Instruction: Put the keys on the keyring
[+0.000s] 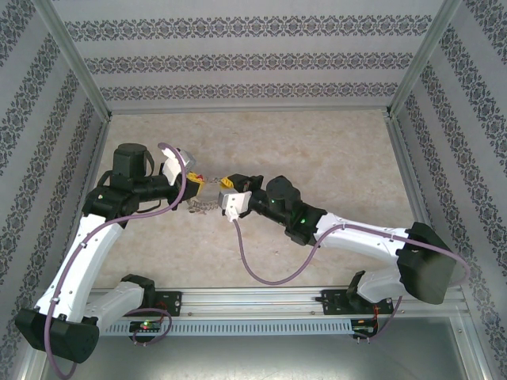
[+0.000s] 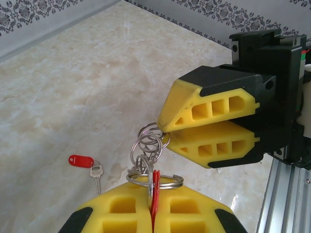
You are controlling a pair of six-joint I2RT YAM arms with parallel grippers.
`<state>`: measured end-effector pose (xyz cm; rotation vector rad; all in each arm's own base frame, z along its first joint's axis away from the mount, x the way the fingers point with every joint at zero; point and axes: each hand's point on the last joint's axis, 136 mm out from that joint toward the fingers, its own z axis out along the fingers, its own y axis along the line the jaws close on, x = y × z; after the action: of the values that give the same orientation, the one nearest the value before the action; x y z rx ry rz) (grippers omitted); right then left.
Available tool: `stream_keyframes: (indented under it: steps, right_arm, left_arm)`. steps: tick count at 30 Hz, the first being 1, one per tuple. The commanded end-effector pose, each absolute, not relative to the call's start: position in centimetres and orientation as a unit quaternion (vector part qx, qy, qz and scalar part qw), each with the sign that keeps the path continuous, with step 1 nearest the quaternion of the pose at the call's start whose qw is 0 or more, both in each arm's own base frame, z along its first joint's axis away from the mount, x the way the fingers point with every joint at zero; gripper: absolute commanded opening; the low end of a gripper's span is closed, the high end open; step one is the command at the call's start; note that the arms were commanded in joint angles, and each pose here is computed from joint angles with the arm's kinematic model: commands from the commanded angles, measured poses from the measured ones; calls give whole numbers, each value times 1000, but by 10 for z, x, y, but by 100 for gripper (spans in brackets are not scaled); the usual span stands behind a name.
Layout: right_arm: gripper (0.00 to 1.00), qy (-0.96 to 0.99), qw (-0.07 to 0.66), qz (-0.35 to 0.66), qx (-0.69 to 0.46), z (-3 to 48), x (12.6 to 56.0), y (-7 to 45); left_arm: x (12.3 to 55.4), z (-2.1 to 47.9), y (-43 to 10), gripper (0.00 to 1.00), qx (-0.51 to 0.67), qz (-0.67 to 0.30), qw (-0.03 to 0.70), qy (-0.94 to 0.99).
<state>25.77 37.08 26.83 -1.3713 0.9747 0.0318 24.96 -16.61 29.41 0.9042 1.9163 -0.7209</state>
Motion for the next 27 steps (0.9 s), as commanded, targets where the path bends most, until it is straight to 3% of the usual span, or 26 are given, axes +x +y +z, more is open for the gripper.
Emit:
stream_keyframes:
  steps: [1, 27]
  right_arm:
    - [17, 429, 672, 28, -603, 276, 254, 366]
    - [25, 420, 681, 23, -600, 288, 264, 370]
  left_arm:
    - [244, 316, -168, 0, 379, -293, 463, 746]
    - [250, 319, -175, 0, 375, -319, 460, 739]
